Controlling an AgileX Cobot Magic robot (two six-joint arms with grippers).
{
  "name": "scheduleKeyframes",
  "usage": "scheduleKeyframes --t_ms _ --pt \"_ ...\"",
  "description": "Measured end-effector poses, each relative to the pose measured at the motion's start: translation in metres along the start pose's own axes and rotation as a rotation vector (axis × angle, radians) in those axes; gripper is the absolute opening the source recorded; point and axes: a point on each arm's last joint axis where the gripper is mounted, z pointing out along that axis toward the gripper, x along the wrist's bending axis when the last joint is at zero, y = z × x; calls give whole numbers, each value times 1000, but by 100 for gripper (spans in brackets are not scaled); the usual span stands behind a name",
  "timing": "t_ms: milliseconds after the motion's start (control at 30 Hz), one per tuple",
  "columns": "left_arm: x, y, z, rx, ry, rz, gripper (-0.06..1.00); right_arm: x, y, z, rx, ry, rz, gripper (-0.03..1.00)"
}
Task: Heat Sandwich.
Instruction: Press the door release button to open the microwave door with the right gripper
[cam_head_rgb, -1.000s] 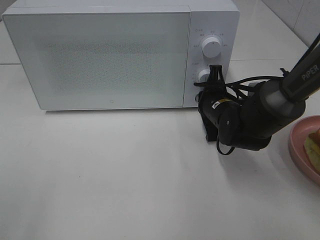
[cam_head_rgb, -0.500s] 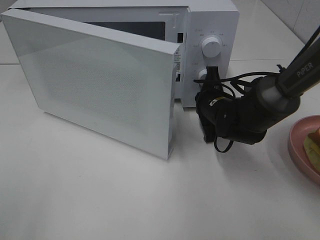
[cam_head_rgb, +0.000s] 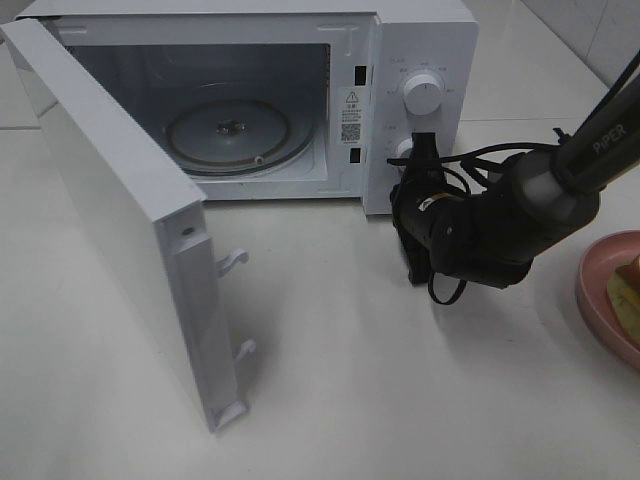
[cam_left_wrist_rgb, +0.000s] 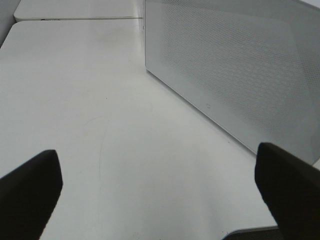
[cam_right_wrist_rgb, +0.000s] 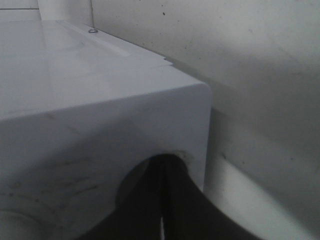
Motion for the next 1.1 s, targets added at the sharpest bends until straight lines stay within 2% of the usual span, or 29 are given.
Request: scheduleKeyframes --t_ms 633,867,1100 --pt "0 0 0 0 0 0 99 5 2 -5 28 -47 -5 1" --pt "0 0 0 0 0 0 99 4 1 -13 22 3 -20 1" --pt "0 0 0 0 0 0 99 5 2 -30 29 4 -25 1"
